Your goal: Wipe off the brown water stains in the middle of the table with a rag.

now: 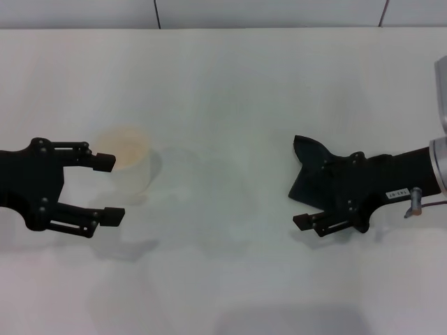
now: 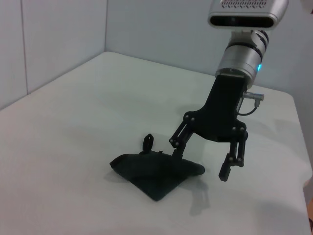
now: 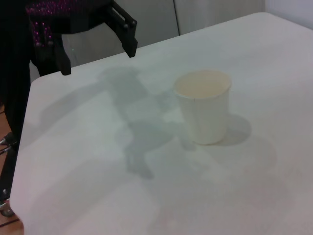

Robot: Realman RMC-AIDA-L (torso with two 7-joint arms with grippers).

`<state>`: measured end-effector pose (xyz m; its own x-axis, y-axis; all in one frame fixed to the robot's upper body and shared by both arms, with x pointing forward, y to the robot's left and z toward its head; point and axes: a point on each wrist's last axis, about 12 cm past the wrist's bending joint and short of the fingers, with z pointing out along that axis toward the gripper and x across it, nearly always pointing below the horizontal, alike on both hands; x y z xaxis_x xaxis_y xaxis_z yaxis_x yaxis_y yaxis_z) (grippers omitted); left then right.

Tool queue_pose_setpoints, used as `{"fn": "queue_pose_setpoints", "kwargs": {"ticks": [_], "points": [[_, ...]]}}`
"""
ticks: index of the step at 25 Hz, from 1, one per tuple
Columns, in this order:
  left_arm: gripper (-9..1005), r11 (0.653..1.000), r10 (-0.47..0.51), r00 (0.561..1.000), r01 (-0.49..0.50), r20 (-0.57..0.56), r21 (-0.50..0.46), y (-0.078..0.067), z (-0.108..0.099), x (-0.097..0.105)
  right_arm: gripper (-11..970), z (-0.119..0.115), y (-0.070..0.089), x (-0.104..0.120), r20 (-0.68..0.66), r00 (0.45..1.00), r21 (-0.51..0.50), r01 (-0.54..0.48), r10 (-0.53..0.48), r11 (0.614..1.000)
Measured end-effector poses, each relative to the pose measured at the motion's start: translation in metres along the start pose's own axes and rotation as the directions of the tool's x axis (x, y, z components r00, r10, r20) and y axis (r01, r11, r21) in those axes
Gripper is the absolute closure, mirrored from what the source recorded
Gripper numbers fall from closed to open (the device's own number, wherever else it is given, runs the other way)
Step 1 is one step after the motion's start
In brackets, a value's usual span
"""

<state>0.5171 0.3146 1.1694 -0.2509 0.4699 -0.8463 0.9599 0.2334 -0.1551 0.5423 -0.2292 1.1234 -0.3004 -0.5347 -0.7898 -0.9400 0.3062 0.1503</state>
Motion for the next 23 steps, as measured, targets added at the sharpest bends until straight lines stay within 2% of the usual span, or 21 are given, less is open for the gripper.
{"fn": "queue_pose_setpoints", "kwargs": {"ticks": [23], "points": [[110, 1.000, 0.003, 0.999, -0.002, -0.049, 0.008, 0.0004, -0.0014, 0.0029, 102, 0.0001, -0.0020, -0.0057, -0.008, 1.000, -0.018, -0.008, 0.007, 1.000]]}}
